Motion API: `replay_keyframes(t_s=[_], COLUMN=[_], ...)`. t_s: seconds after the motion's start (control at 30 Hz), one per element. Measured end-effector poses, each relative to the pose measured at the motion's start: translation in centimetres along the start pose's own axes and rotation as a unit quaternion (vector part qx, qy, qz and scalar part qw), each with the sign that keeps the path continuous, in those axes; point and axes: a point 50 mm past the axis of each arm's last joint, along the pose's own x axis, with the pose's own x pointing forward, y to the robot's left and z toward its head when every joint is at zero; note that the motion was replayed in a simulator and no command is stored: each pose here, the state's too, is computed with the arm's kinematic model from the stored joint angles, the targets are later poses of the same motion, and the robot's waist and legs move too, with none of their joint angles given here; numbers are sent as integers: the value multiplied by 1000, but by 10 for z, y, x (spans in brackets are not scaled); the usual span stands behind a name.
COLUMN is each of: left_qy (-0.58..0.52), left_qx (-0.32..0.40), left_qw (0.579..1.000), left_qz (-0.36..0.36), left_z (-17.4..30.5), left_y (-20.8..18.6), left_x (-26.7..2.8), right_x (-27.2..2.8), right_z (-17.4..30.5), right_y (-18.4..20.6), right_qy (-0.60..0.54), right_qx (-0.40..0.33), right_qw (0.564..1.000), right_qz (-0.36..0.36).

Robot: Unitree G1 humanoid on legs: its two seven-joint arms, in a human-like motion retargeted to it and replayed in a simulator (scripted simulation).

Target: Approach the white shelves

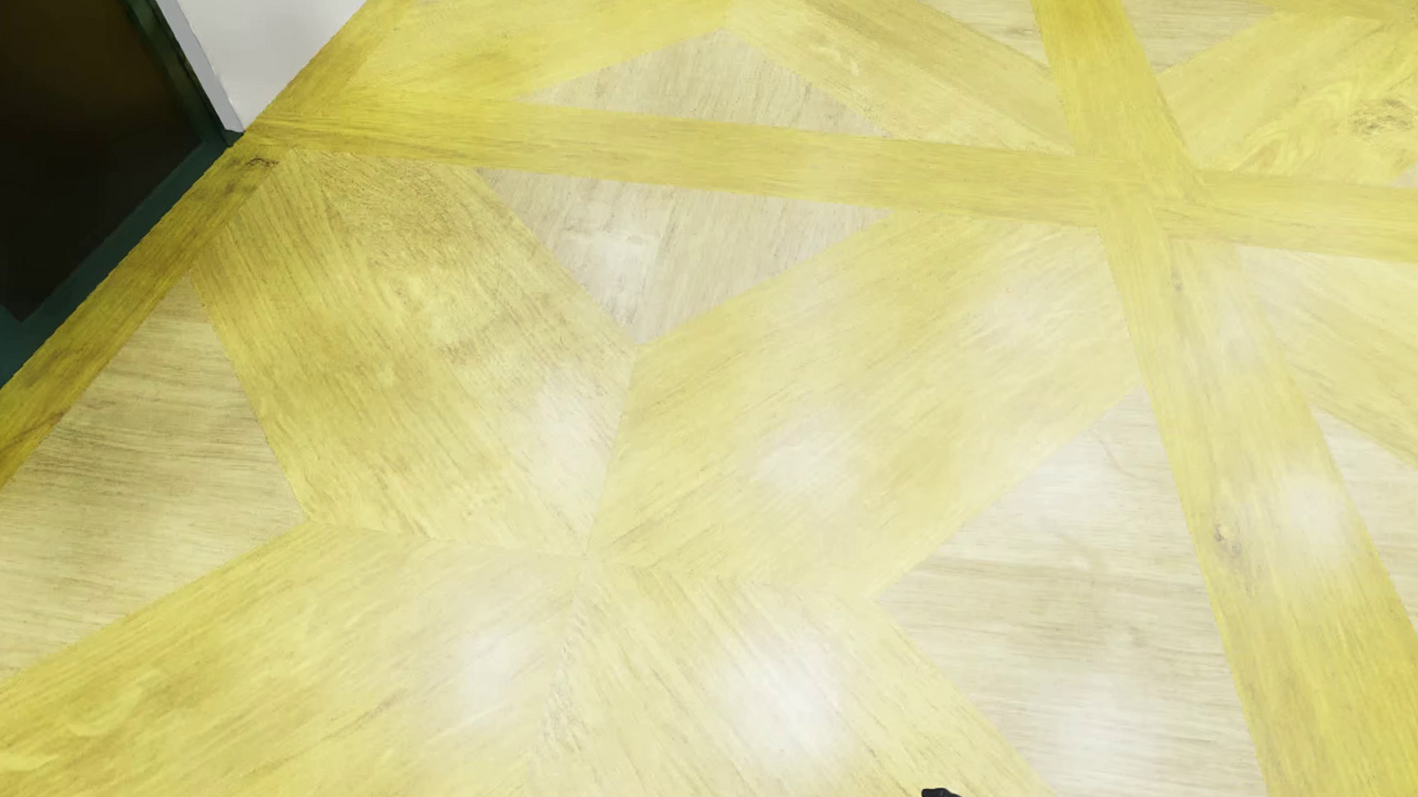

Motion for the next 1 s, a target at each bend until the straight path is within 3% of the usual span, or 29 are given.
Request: replay_keyframes(t_s=[0.07, 0.13, 0.3, 0.47, 0.53, 0.67, 0.77, 0.87, 0.93, 1.0], left_qy=[5, -6, -69, -142, -138, -94, -92, -177, -225, -271], left_qx=[-22, -29, -16, -56, -38, 68, -21, -45, -41, 3], left_qw=[1000, 999, 997, 988, 990, 993, 995, 983, 973, 961], left_qz=[19, 14, -6, 32, 17, -14, -8, 11, 34, 62], left_z=[-17, -21, 16, 32, 28, 22, 37, 70, 97, 130], left_y=[8, 6, -8, -5, -7, -10, -18, -8, 9, 31], left_x=[0, -2, -10, -29, -29, -20, -22, -32, -37, -45], right_x=[0, 0, 4, 14, 16, 8, -11, -19, -24, -34], right_z=[17, 25, 34, 50, 36, -28, -83, -98, -100, -102], right_y=[14, 14, -19, -33, -31, -12, -1, 1, -4, 1], right_qy=[-38, -55, -61, -65, -28, 77, 175, 177, 166, 163], right_qx=[-54, -52, 11, -20, -32, -74, -48, -84, -48, 44], right_qw=[997, 995, 998, 997, 998, 994, 983, 978, 984, 986], right_qz=[45, 63, -25, -43, -43, 5, 0, 74, 46, -18])
